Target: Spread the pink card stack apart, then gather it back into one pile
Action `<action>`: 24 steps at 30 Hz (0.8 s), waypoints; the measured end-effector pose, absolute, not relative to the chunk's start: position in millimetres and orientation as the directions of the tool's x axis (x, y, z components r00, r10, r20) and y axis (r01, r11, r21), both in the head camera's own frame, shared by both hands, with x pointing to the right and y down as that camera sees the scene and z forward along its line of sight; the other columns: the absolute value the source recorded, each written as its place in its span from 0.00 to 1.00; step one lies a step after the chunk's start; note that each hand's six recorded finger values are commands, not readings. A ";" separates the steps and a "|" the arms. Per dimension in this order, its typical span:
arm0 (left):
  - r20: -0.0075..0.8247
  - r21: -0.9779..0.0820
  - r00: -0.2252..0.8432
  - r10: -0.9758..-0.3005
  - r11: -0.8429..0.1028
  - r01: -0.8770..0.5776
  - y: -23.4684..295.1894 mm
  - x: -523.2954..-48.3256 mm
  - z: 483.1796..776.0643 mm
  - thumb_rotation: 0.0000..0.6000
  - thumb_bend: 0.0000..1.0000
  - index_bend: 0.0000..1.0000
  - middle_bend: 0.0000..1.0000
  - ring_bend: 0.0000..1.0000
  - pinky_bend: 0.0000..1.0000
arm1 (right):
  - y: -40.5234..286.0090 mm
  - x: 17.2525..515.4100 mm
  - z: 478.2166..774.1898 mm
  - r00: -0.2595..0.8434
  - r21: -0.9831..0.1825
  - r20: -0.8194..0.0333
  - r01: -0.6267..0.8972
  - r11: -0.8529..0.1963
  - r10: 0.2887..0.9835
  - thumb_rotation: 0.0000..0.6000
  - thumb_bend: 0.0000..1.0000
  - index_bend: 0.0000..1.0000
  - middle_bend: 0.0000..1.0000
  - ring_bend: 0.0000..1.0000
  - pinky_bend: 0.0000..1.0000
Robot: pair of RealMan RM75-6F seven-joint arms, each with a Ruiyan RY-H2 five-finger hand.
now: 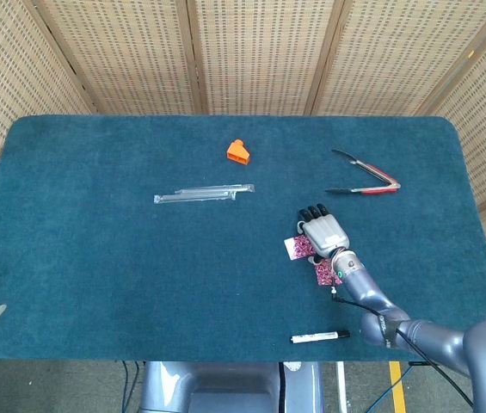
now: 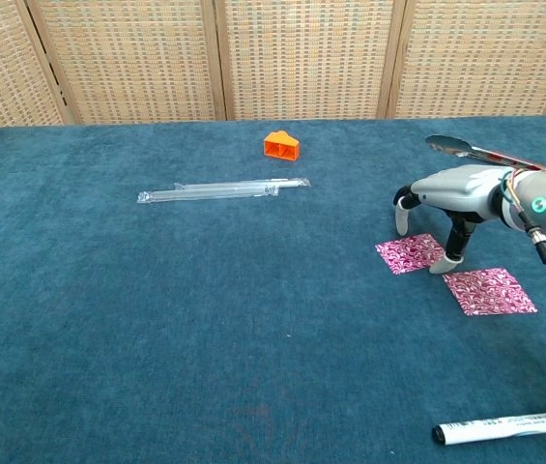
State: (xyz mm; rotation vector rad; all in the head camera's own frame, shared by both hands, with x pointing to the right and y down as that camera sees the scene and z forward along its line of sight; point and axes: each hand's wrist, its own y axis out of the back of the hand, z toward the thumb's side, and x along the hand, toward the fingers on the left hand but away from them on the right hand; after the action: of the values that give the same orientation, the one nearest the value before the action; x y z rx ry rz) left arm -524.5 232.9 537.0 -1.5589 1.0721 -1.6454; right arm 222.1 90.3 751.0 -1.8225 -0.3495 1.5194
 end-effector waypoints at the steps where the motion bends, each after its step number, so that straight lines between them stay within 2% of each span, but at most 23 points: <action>1: 0.483 -0.875 -0.108 -0.869 -0.476 -0.091 233.1 -524.7 537.1 0.71 0.10 0.17 0.00 0.00 0.00 | 90.1 222.1 751.5 0.265 -0.674 -0.738 -0.239 -0.699 0.621 1.00 0.23 0.32 0.09 0.00 0.00; 24: 0.484 -0.874 -0.117 -0.867 -0.476 -0.094 235.2 -527.4 538.1 0.71 0.10 0.17 0.00 0.00 0.00 | 84.1 224.5 755.5 0.249 -0.673 -0.739 -0.258 -0.693 0.626 1.00 0.23 0.32 0.10 0.00 0.00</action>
State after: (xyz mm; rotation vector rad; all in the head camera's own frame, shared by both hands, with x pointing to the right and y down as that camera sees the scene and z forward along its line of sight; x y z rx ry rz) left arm -527.4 235.2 538.1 -1.5550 1.0795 -1.6546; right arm 224.5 84.1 755.5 -1.7934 -0.3384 1.5364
